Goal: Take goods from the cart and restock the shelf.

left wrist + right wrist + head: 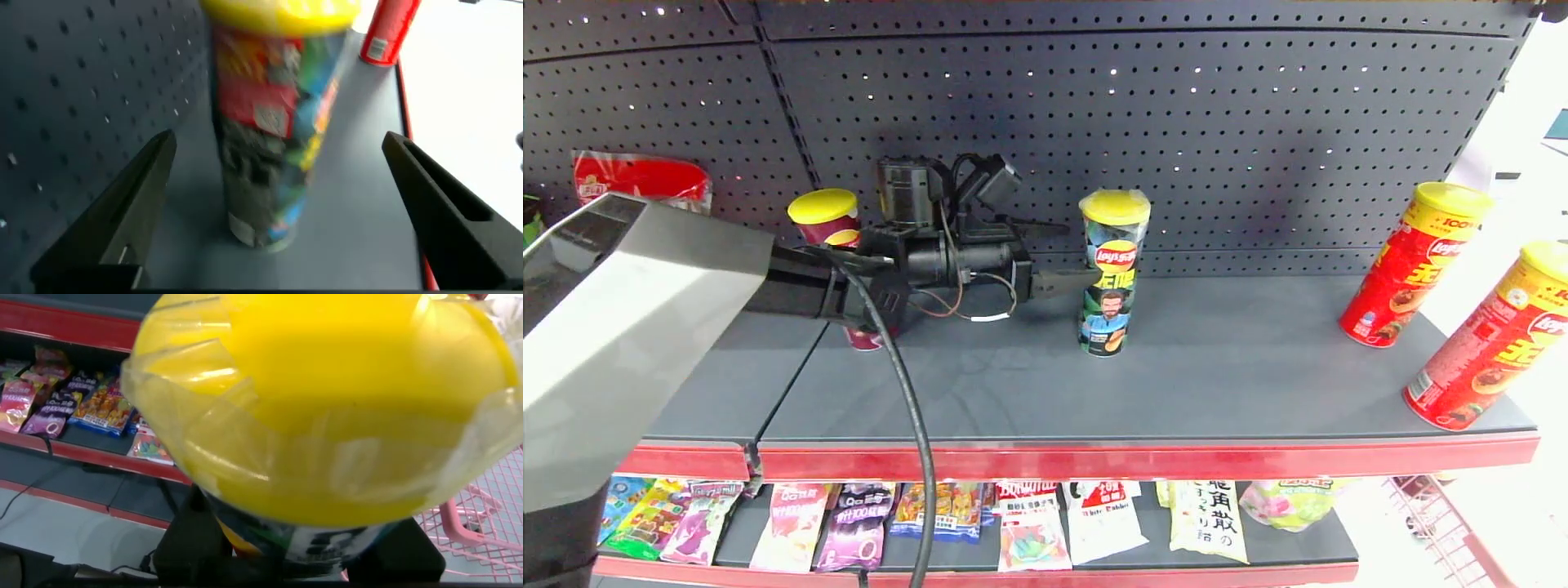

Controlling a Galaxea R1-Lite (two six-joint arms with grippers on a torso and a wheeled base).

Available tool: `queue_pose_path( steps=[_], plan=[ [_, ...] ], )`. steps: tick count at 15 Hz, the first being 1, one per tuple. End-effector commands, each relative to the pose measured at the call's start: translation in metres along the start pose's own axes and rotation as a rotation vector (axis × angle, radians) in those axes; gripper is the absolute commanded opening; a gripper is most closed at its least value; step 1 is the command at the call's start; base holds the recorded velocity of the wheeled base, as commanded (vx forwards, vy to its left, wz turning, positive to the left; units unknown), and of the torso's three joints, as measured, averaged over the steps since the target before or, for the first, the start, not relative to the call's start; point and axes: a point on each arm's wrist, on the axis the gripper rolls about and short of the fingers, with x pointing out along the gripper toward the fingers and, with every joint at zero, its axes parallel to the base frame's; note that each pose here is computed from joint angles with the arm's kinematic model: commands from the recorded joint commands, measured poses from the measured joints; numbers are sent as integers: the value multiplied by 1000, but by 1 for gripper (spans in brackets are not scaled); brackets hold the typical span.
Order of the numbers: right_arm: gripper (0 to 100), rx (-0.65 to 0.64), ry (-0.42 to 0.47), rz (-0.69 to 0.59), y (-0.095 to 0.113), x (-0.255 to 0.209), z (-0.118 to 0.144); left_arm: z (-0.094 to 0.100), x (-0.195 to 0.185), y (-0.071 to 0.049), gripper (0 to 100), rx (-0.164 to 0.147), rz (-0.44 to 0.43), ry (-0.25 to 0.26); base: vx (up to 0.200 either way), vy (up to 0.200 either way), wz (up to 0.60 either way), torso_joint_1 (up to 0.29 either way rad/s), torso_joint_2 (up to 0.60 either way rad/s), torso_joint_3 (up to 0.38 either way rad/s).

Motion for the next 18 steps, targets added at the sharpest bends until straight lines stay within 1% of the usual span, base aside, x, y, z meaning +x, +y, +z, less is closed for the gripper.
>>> queue_pose_path(
  steps=[1, 2, 3, 5, 7, 8, 9, 11, 13, 15, 18],
  plan=[
    [0, -1, 0, 0, 0, 0, 0, -8, 7, 6, 100, -2, -1, 1, 0, 0, 0, 0, 0, 0],
    [0, -1, 0, 2, 0, 0, 0, -12, 15, 8, 100, -9, -16, -3, 0, 0, 0, 0, 0, 0],
    [0, 0, 2, -1, 0, 0, 0, -12, 18, 7, 100, -13, -23, -1, 0, 0, 0, 0, 0, 0],
    [0, -2, 5, -4, 0, 0, -1, -10, 24, 11, 100, -8, -33, -7, 0, 0, 0, 0, 0, 0],
    [0, -1, 8, -3, 0, 1, -2, -9, 32, 14, 100, 5, -39, -19, 0, 0, 0, 0, 0, 0],
    [0, -1, 8, -3, 0, 1, -2, -7, 34, 15, 100, 5, -40, -19, 0, 0, 0, 0, 0, 0],
    [0, -3, 7, -4, 0, 1, -2, -5, 35, 16, 100, -4, -43, -11, 0, 0, 0, 0, 0, 0],
    [0, -3, 7, -4, 0, 1, -2, -4, 38, 14, 100, -15, -63, -4, 0, 0, 0, 0, 0, 0],
    [0, -3, 8, -3, 0, 1, -2, -7, 42, 12, 100, -31, -75, 9, 0, 0, 0, 0, 0, 0],
    [0, -3, 7, -4, 0, 1, -2, -9, 45, 10, 100, -35, -81, 13, 0, 0, 0, 0, 0, 0],
    [0, -3, 7, -4, 0, 1, -2, -9, 48, 12, 100, -28, -78, 7, 0, 0, 0, 0, 0, 0]
  ],
)
